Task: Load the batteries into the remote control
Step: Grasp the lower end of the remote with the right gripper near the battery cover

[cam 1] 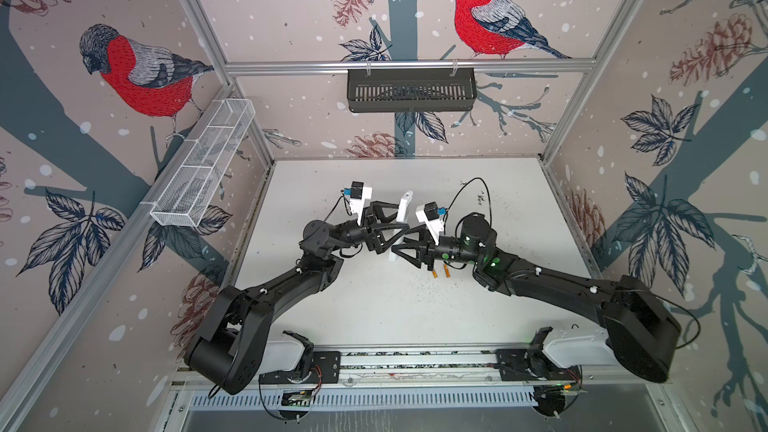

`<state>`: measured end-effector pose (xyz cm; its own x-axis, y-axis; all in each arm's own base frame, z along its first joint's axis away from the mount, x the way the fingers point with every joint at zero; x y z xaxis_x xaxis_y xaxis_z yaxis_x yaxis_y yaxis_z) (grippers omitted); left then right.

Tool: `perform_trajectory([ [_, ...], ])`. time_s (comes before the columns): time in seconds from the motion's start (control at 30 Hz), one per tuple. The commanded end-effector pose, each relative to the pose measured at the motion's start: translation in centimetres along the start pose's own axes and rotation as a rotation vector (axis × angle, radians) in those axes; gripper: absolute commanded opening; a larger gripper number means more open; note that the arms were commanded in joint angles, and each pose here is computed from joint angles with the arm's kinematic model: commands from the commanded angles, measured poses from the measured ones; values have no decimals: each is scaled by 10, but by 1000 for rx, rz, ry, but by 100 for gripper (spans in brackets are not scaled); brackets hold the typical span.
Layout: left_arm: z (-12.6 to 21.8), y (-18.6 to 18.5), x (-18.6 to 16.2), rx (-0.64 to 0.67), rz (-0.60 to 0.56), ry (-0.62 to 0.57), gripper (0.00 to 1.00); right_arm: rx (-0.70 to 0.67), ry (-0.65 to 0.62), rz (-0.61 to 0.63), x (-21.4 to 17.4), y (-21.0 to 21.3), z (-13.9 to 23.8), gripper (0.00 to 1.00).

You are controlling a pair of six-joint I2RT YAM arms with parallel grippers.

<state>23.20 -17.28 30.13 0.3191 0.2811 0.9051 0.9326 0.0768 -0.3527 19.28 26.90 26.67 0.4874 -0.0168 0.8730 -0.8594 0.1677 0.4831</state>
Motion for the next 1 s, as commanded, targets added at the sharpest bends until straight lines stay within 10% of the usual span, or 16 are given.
perform_trajectory([
  [0.0,0,19,-9,193,-9,109,90,-108,32,5,-1,-7,-3,49],
  [0.33,-1,32,-7,347,-24,196,77,-465,30,29,1,-12,-6,49],
  [0.97,-3,35,-2,377,-47,220,43,-530,154,92,-11,-10,-11,49],
])
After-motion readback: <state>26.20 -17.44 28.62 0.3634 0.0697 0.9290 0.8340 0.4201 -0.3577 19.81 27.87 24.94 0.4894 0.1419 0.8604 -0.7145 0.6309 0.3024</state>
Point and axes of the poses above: each gripper's point midway between its finger pads, its own z axis back along the fingers, its own y axis along the line the jaws close on, x = y × z, the point moved 10 cm from there along z, back along the fingers, and after that the axes turned 7 degrees about -z, right-handed, at the moved point
